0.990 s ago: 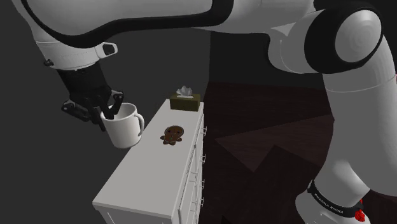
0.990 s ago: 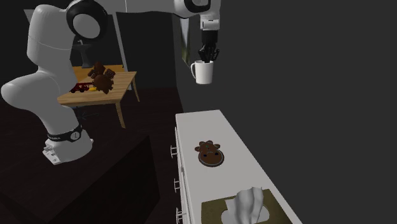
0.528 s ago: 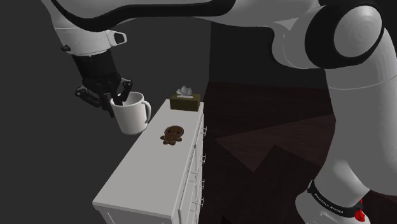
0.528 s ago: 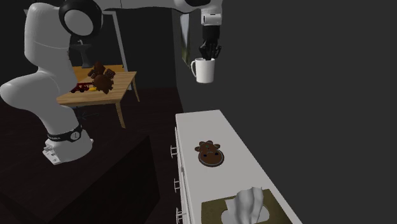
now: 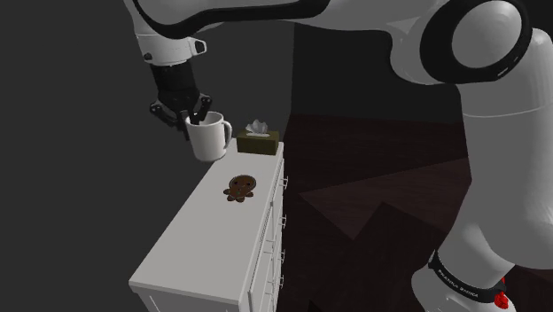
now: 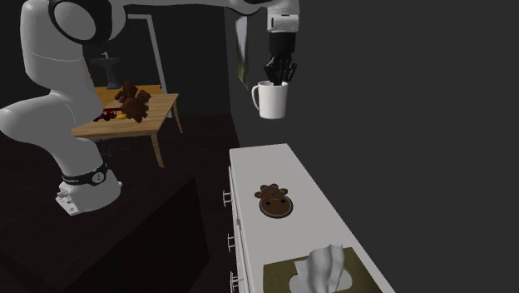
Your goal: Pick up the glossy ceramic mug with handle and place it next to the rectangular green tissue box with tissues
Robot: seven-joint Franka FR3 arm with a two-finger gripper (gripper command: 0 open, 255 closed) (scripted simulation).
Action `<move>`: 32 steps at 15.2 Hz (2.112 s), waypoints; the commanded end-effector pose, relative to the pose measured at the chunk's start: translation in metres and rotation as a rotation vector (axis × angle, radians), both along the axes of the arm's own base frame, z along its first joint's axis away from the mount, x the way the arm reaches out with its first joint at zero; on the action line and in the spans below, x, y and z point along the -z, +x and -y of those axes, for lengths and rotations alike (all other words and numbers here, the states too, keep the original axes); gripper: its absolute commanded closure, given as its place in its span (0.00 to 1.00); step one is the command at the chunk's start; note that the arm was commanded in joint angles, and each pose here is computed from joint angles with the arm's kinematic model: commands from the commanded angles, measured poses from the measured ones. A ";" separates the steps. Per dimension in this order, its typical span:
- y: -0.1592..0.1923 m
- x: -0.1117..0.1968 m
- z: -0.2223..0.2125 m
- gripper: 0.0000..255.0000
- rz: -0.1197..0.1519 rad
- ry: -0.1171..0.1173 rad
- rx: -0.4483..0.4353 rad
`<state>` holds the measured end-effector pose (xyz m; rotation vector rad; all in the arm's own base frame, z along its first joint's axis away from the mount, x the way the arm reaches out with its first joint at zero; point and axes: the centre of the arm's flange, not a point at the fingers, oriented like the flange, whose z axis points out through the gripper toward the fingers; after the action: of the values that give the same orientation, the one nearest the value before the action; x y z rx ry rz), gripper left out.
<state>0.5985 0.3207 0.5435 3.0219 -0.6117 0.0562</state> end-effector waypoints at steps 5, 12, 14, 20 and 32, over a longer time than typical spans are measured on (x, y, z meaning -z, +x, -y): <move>0.035 0.001 0.072 1.00 0.000 0.001 -0.001; 0.077 0.001 0.154 1.00 0.000 0.001 -0.001; 0.089 0.000 0.177 1.00 0.000 0.001 -0.001; 0.123 0.006 0.242 1.00 0.000 0.001 -0.001; 0.123 0.069 0.242 1.00 0.000 0.001 -0.001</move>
<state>0.7225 0.0790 0.4822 3.0226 -0.6101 0.0558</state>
